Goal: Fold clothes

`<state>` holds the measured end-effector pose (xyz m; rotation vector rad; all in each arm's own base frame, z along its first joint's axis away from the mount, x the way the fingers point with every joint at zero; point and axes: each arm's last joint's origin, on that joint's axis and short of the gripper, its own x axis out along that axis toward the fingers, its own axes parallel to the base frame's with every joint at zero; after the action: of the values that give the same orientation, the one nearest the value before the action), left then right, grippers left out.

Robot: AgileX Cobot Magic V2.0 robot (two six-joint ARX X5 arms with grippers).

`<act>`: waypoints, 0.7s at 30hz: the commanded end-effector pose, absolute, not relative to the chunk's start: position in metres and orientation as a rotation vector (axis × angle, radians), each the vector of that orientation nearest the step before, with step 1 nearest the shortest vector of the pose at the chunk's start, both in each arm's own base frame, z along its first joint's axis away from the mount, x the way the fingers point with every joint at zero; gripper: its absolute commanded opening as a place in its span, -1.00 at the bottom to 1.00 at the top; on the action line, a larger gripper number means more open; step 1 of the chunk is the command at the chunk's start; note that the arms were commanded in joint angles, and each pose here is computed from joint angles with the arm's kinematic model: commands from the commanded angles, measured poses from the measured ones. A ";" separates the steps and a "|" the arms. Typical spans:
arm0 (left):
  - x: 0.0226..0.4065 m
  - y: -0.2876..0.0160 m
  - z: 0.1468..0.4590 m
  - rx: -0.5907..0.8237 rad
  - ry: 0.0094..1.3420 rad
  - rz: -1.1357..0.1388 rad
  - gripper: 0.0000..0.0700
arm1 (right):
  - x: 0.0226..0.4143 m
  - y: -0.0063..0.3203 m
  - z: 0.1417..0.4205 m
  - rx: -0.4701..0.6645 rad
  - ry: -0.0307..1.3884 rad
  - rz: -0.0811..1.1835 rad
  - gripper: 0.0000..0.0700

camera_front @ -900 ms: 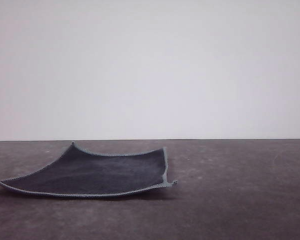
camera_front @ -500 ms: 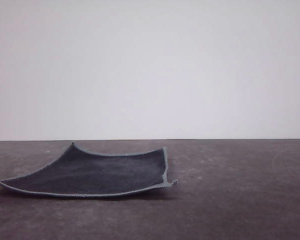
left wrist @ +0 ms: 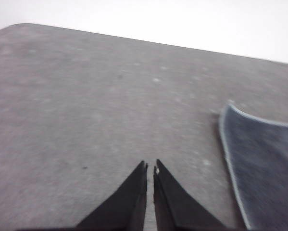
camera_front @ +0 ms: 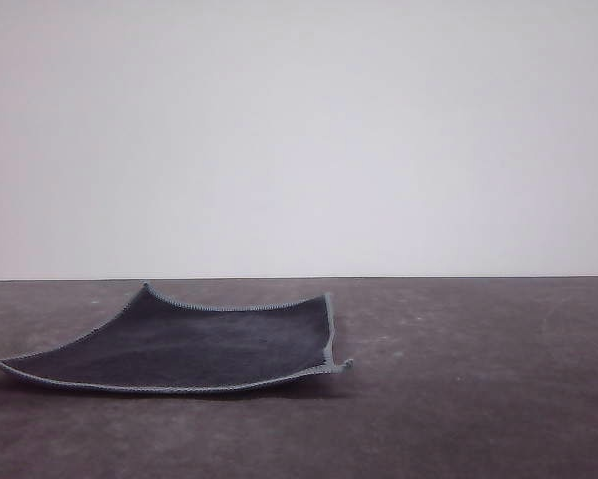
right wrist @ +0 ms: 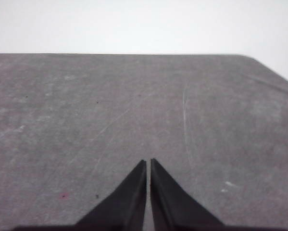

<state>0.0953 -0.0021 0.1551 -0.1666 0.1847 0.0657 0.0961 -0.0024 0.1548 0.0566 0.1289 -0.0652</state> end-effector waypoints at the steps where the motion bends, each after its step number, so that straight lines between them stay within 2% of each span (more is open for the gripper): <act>1: 0.094 -0.001 0.157 -0.238 0.213 0.114 -0.96 | 0.096 -0.003 0.158 0.123 0.117 -0.072 -0.98; 6: 0.091 -0.001 0.192 -0.305 0.144 0.111 -0.96 | 0.092 -0.002 0.187 0.198 0.075 -0.069 -0.99; 11: 0.093 -0.001 0.248 -0.323 0.092 0.094 -0.96 | 0.095 -0.001 0.237 0.232 0.059 -0.013 -0.98; 16: 0.118 -0.003 0.302 -0.200 0.120 0.069 -0.97 | 0.122 0.002 0.289 0.206 0.129 0.087 -0.98; 21: 0.162 -0.007 0.329 -0.111 0.230 0.013 -0.97 | 0.169 0.006 0.317 0.162 0.278 0.198 -0.98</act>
<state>0.1526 -0.0062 0.3287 -0.1657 0.1955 0.0295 0.1590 0.0053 0.3179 0.1912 0.2417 0.1867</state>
